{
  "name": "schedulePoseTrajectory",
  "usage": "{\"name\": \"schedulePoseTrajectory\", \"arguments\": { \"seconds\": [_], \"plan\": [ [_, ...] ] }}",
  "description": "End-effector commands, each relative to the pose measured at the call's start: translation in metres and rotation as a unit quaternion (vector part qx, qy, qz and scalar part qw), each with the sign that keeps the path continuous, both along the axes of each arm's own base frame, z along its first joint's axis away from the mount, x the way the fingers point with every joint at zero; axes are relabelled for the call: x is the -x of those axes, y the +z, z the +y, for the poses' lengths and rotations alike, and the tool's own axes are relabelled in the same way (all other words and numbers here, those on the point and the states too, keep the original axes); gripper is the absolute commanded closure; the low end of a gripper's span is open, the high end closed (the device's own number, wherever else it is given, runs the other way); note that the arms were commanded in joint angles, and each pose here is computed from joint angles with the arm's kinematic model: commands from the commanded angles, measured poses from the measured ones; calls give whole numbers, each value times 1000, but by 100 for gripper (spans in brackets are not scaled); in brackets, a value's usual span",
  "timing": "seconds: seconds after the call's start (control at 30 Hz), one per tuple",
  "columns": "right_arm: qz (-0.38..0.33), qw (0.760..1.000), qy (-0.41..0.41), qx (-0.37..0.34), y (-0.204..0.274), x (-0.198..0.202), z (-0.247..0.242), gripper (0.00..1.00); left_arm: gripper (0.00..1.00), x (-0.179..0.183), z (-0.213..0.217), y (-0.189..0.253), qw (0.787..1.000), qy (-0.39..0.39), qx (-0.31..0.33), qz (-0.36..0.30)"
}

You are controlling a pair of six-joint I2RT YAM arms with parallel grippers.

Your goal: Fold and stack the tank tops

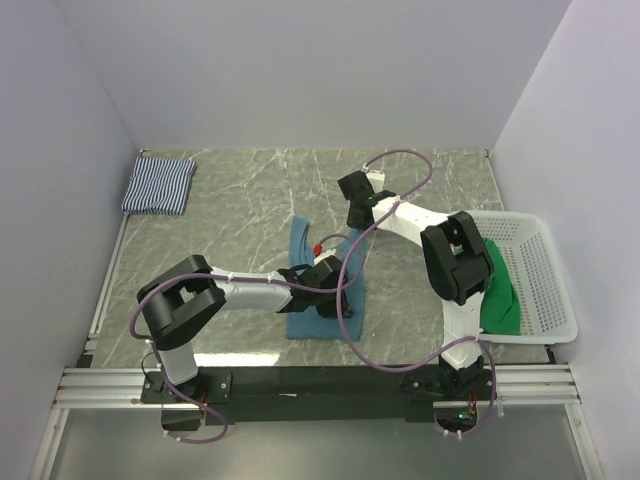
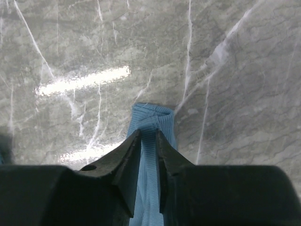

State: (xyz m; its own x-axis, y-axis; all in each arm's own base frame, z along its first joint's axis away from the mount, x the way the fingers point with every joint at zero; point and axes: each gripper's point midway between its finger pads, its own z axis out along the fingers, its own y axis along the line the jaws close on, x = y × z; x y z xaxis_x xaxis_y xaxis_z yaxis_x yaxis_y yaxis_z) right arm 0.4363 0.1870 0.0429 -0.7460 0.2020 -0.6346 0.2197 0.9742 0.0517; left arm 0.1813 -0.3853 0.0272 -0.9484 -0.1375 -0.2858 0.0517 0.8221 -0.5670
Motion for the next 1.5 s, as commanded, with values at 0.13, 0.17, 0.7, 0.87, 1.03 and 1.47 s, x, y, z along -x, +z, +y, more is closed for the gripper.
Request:
{"name": "schedulePoseTrajectory", "arguments": {
  "seconds": [0.13,0.17,0.7,0.87,1.03,1.47],
  "plan": [
    [-28,1000,-10,10,20,-4,-4,67,91,8,5,-16,1000,-4,-17,7],
    [-29,1000,-9,8,21,-5,-3,66,91,8,5,-16,1000,-4,-16,7],
    [-19,1000,1,1,6,-8,7,60,90,11,9,-19,1000,-2,-15,8],
    [-8,1000,3,-5,-6,-8,10,60,90,12,10,-20,1000,-3,-15,9],
    [-8,1000,-11,2,-8,-7,6,82,90,13,11,-22,1000,-4,-18,10],
    [-22,999,-20,43,32,-5,-3,100,91,17,10,-26,1000,-9,-20,13]
  ]
}}
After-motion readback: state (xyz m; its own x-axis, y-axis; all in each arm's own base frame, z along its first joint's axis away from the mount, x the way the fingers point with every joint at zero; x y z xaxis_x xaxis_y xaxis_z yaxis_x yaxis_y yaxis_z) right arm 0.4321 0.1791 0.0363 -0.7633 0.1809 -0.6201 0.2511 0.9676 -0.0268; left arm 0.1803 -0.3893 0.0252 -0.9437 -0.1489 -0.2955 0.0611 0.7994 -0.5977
